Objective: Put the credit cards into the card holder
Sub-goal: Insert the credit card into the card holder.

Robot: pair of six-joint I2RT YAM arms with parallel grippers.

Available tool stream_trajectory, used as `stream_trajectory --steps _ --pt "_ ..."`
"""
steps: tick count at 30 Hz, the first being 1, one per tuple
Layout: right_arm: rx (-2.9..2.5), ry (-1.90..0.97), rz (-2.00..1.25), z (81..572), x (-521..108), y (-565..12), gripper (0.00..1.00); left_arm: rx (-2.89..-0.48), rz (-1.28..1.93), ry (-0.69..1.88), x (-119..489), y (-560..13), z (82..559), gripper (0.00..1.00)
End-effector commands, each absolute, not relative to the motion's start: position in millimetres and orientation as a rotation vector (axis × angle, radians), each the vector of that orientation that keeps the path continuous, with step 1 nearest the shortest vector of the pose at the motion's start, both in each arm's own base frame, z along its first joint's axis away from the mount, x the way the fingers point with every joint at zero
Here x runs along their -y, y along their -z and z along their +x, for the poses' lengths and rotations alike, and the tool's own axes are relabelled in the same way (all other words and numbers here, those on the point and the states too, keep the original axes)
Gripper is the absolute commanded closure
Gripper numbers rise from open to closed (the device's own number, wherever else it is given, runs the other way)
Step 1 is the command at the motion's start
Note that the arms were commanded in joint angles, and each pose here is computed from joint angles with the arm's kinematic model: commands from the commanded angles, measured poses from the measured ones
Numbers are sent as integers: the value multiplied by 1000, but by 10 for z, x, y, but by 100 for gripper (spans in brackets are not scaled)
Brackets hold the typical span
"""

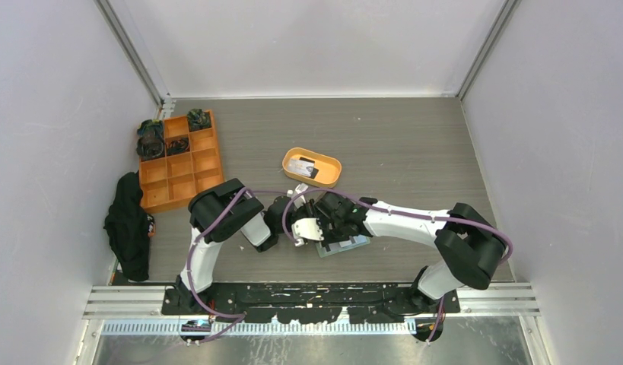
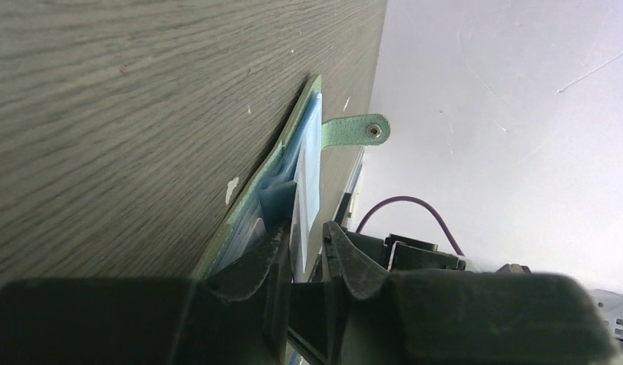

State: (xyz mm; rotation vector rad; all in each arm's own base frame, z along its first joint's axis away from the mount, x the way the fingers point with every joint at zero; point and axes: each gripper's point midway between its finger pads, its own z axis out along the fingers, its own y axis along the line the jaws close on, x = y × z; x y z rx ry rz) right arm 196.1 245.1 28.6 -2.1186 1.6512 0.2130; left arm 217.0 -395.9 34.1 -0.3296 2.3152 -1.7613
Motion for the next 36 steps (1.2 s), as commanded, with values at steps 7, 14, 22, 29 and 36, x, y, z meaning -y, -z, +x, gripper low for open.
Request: stream_trajectory --steps 7,14,22,29,36 --pt "-1631 -9 -2179 2136 -2191 -281 92 -2410 -344 1666 3849 -12 2096 77" --pt "-1669 -16 -2167 2173 -2066 -317 92 -2410 -343 1669 3849 -16 2106 76" --pt "-1707 -49 -2116 2212 -2018 -434 91 -2390 -321 1672 3841 -123 2136 75" --pt "-1627 -609 -2032 1699 -2070 -977 75 -2373 -218 1587 3787 -397 2159 74" --pt "-1638 -862 -1671 1738 -2032 -1589 60 -2283 -78 1436 3599 -758 2206 73"
